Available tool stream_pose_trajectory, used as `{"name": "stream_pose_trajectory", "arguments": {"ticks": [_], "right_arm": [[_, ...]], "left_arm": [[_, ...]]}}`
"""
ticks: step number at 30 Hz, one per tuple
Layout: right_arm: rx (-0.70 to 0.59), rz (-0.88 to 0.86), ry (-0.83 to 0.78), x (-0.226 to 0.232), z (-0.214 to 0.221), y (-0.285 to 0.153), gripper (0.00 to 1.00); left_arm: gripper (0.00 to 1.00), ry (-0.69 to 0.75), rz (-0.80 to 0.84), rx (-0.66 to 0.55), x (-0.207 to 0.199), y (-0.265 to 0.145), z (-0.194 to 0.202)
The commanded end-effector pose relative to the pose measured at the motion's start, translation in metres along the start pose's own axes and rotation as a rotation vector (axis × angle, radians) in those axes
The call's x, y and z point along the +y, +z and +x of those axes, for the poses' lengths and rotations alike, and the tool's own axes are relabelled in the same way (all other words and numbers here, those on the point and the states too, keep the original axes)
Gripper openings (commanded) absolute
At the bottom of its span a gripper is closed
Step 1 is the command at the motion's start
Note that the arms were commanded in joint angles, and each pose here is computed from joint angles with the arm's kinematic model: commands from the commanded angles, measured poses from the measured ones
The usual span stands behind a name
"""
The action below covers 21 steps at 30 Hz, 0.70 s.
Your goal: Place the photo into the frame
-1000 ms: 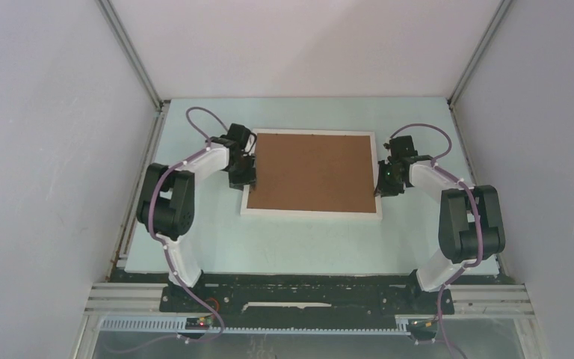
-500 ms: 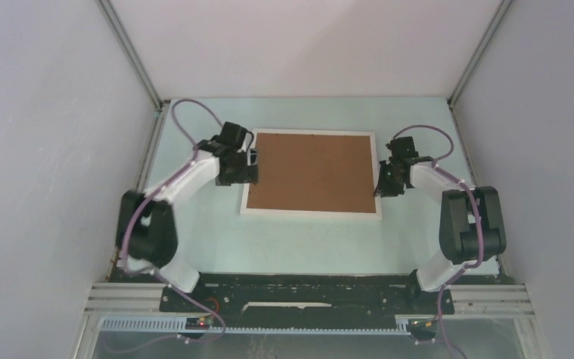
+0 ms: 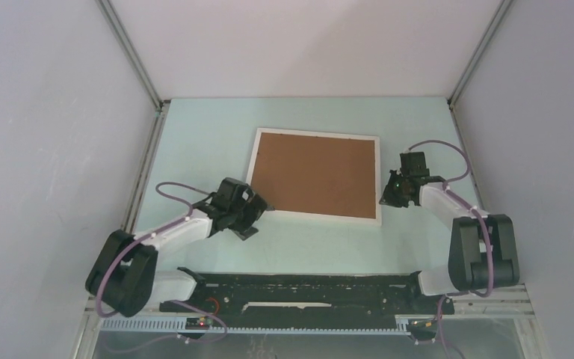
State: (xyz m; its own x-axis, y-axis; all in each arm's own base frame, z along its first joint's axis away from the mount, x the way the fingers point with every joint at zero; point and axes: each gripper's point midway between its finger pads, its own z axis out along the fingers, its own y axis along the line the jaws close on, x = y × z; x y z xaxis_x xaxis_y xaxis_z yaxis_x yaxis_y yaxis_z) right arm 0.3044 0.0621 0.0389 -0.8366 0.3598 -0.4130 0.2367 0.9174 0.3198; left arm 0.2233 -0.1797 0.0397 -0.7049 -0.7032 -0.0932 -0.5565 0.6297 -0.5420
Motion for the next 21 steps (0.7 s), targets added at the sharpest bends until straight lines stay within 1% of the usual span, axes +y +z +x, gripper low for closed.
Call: {"name": "stream_pose_trajectory", "arguments": {"ticks": [1,3,5,6,7,8,9,10,11,12,14,16,17,18,19,21], "right_arm": [[0.014,-0.041,0.026,0.014,0.028,-0.015,0.0],[0.027,-0.093,0.038,0.027,0.044,-0.023,0.0],[0.088,-0.175,0.049,0.047,0.061,-0.034,0.0],[0.089,-0.205,0.037,0.055,0.061,-0.044,0.0],[0.04,-0.222,0.0,0.063,0.049,-0.057,0.09],[-0.063,-0.245,-0.056,0.076,0.023,-0.077,0.23],[-0.15,-0.253,-0.118,0.085,0.0,-0.09,0.45],[-0.226,-0.256,-0.184,0.095,-0.025,-0.098,0.59],[-0.286,-0.237,-0.252,0.103,-0.052,-0.1,0.68],[-0.315,-0.202,-0.305,0.107,-0.077,-0.094,0.72],[-0.357,-0.156,-0.385,0.115,-0.123,-0.078,0.75],[-0.422,-0.216,-0.488,0.137,-0.158,-0.059,0.83],[-0.422,-0.234,-0.54,0.144,-0.17,-0.045,0.85],[-0.411,-0.25,-0.576,0.153,-0.184,-0.035,0.86],[-0.361,-0.274,-0.605,0.16,-0.191,-0.016,0.87],[-0.282,-0.277,-0.605,0.168,-0.211,0.013,0.87]], "left_arm": [[0.98,-0.13,0.171,-0.104,-0.069,0.012,-0.032],[0.98,-0.077,0.106,-0.178,-0.068,0.02,-0.051],[0.96,-0.064,0.07,-0.185,-0.066,0.028,-0.064],[0.94,-0.056,0.058,-0.186,-0.065,0.031,-0.07],[0.93,-0.05,0.032,-0.193,-0.06,0.033,-0.075],[0.92,-0.055,0.013,-0.199,-0.054,0.034,-0.079],[0.92,-0.06,0.007,-0.2,-0.049,0.036,-0.082],[0.91,-0.068,0.004,-0.197,-0.044,0.038,-0.084],[0.91,-0.065,0.006,-0.193,-0.042,0.039,-0.087],[0.92,-0.052,0.004,-0.19,-0.041,0.04,-0.089],[0.95,-0.012,0.021,-0.153,-0.048,0.041,-0.089],[0.98,0.026,0.037,-0.129,-0.056,0.042,-0.089],[0.99,0.043,0.044,-0.116,-0.059,0.042,-0.088],[1.0,0.05,0.05,-0.108,-0.061,0.042,-0.089],[1.0,0.057,0.055,-0.099,-0.062,0.042,-0.089],[1.0,0.074,0.056,-0.082,-0.06,0.044,-0.087]]}}
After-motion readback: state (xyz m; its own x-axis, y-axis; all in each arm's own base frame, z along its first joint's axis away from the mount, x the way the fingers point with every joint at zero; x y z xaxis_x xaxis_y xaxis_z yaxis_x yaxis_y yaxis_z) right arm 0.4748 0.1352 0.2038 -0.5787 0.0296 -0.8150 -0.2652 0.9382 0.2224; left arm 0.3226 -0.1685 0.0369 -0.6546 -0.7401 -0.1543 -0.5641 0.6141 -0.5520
